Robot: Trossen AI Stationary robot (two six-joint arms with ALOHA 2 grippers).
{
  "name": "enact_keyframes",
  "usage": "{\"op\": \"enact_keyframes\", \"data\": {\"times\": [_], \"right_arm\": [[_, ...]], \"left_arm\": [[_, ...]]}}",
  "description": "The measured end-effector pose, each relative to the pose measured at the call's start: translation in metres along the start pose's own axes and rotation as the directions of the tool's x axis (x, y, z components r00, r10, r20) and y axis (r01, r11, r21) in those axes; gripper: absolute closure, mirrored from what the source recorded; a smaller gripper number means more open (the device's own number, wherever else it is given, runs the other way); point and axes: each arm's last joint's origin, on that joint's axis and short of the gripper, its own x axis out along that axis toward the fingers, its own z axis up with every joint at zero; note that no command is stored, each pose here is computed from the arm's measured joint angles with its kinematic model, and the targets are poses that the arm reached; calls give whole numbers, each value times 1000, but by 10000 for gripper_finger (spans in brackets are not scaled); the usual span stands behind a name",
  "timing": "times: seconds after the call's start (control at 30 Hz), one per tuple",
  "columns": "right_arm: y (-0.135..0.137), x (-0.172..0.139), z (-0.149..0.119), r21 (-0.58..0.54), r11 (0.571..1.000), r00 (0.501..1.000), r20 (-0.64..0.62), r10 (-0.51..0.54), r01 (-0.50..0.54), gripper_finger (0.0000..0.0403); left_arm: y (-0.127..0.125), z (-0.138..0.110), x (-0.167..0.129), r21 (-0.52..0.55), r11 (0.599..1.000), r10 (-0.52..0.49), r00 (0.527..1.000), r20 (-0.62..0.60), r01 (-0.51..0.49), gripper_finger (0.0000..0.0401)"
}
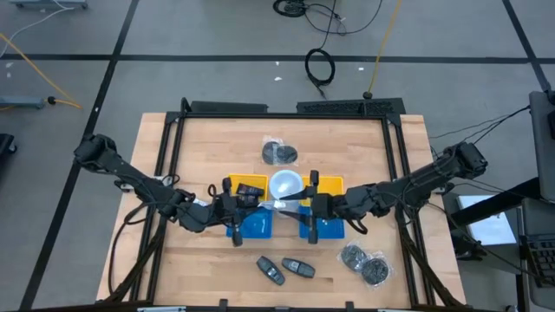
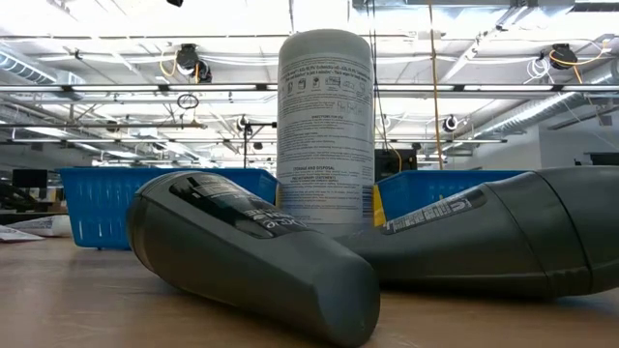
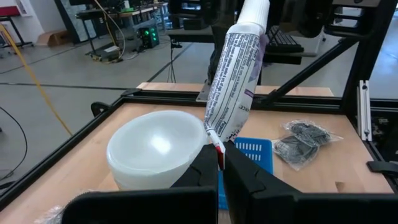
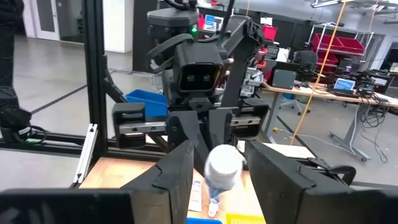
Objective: Pick & Place Travel size toiletries
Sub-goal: Put the toothpaste into the right blue bin
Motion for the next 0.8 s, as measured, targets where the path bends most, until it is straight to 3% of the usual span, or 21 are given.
{"op": "enact_keyframes", "data": {"times": [0.5,0.8], "right_arm": [[-8,13,-11,17,1000,1000,-11,12,-11,267],[-8,13,-9,20,1000,1000,6,10,-10,342]], "left_arm": [[0,0,0,6,1000,0,1000,-2,0,401],[0,-1,0,11,1000,1,1000,-6,-1,401]]}}
